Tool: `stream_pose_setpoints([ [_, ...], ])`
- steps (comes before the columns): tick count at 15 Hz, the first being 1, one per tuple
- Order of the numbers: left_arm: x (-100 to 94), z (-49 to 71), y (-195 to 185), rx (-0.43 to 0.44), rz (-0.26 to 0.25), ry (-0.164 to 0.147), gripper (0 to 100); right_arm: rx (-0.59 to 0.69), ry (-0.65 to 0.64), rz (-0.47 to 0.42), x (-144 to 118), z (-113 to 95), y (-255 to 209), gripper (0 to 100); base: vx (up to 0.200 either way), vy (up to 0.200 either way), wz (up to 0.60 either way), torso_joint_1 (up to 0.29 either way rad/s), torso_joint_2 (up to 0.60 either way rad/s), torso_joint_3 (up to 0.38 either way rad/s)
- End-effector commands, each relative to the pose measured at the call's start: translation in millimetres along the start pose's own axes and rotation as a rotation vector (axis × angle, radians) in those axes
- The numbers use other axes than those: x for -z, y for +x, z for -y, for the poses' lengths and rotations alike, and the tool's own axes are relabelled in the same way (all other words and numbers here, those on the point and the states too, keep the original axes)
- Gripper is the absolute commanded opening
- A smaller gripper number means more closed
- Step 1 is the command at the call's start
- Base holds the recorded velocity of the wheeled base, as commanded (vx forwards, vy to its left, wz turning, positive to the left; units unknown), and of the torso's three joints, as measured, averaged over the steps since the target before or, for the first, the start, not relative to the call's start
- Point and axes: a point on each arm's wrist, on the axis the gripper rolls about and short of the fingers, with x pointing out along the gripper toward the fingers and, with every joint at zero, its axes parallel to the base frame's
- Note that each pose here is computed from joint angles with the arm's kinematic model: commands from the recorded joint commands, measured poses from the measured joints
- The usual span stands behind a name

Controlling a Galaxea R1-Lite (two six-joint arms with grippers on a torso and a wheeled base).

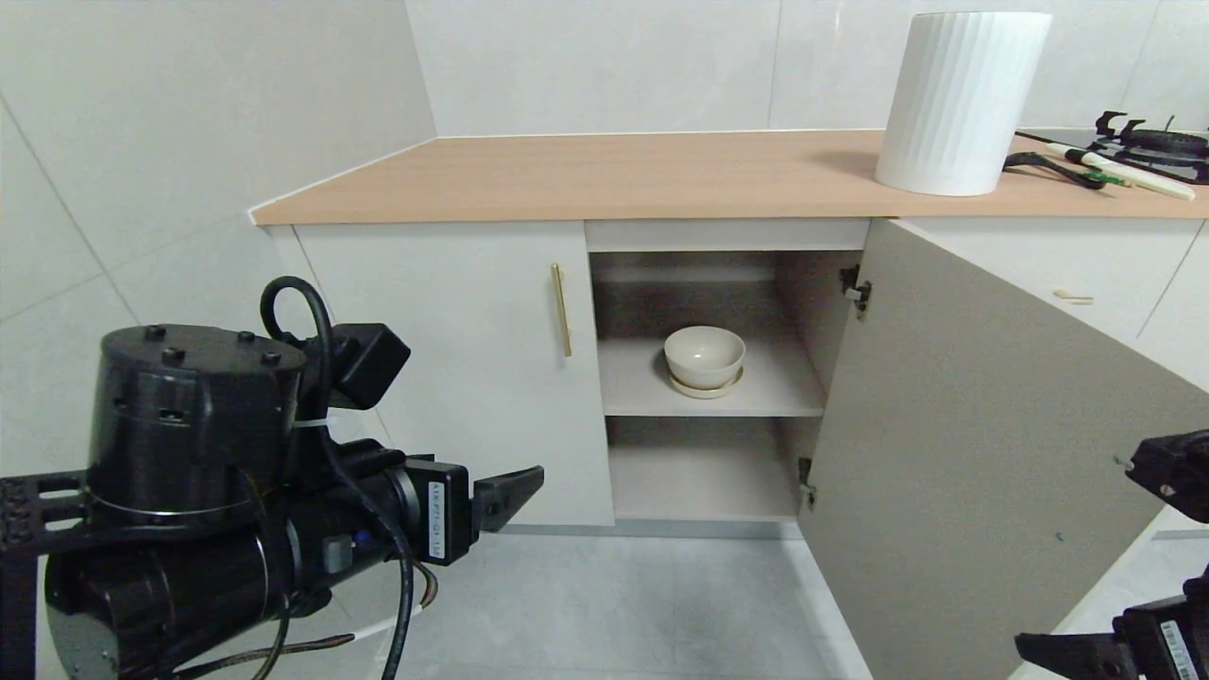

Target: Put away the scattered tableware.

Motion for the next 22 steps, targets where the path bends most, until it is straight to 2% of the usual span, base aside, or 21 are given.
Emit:
stream_pose_setpoints([
  [1,0.3,0.0,0.7,-0.001,-0.002,-0.001,100,0.014,-0.005,-0.023,-0.6,2.9,-12.7,100,0.0,0.0,0.0,0.0,0.0,0.0],
  [4,0.1,0.0,0.3,-0.001,-0.001,-0.001,100,0.091,-0.012,-0.051,5.2,11.0,-29.0,100,0.0,0.0,0.0,0.0,0.0,0.0],
  [5,0.3,0.0,0.7,-0.001,-0.002,-0.001,100,0.173,0.004,-0.06,7.7,17.5,-32.2,100,0.0,0.0,0.0,0.0,0.0,0.0],
  [9,0.3,0.0,0.7,-0.001,-0.002,-0.002,100,0.368,0.075,-0.098,-0.5,37.8,-22.3,100,0.0,0.0,0.0,0.0,0.0,0.0],
  [14,0.3,0.0,0.7,-0.001,-0.002,-0.002,100,0.488,0.178,-0.125,-11.6,61.9,-11.2,100,0.0,0.0,0.0,0.0,0.0,0.0],
  [19,0.3,0.0,0.7,-0.001,-0.002,-0.002,100,0.55,0.303,-0.016,-35.2,84.1,11.5,100,0.0,0.0,0.0,0.0,0.0,0.0],
  [22,0.1,0.0,0.3,-0.001,-0.001,-0.002,100,0.554,0.368,0.112,-50.9,92.6,24.0,100,0.0,0.0,0.0,0.0,0.0,0.0],
])
